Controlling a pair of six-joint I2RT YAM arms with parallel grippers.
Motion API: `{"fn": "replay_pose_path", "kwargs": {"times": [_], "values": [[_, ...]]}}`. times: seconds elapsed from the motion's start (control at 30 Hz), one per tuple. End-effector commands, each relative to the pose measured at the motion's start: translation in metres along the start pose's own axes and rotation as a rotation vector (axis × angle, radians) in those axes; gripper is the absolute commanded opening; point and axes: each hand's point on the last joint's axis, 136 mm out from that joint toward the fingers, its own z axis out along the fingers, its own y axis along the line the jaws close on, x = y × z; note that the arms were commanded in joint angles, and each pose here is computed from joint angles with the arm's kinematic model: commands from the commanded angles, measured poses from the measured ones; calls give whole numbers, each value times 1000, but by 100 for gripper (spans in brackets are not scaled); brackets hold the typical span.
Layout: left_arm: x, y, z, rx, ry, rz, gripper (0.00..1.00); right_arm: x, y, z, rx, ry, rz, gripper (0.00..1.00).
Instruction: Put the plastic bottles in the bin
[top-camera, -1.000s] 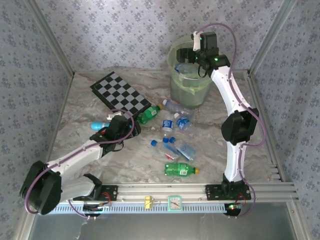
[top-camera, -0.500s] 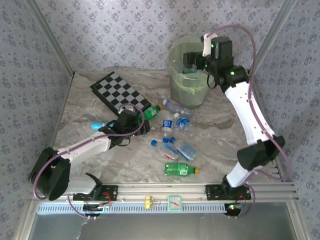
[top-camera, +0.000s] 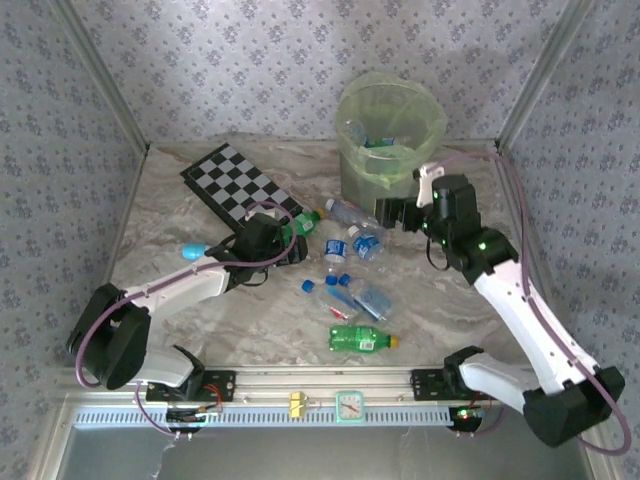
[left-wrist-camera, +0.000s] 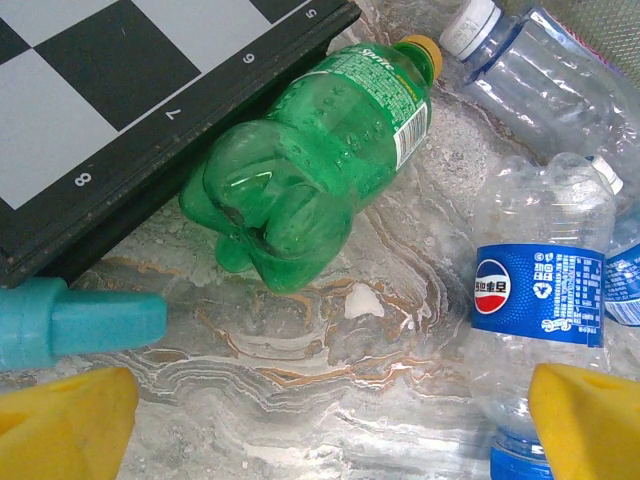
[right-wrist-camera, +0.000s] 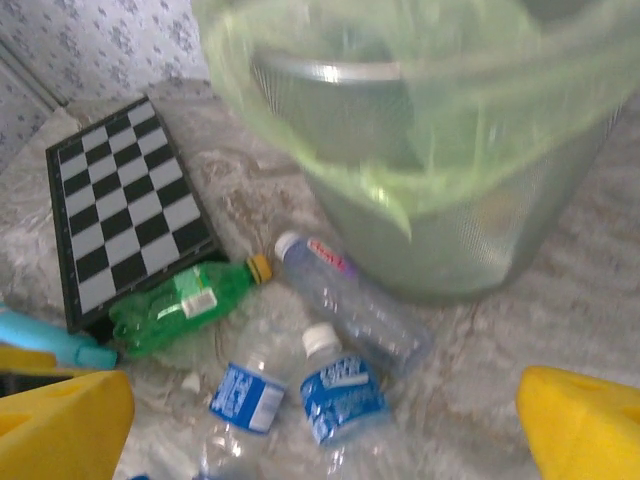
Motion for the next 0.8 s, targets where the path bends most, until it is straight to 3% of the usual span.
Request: {"fn": "replay_pose_path", "kwargs": {"times": [0.0, 0.17, 0.33, 0.6, 0.77], "values": [[-11, -6, -2, 4, -36, -14, 100, 32, -5, 7, 27, 44, 107, 100], [-11, -4, -2, -10, -40, -19, 100, 98, -8, 22, 87, 228, 166, 100], [-10, 2, 0, -27, -45, -23, 100, 152, 13, 35, 22, 411, 116, 99], [-8, 5, 3, -40, -39, -24, 100, 209, 27, 32, -17, 643, -14, 91], [-8, 3, 6, -34, -34, -26, 100, 232, 28, 36, -28, 721, -46, 88]]}}
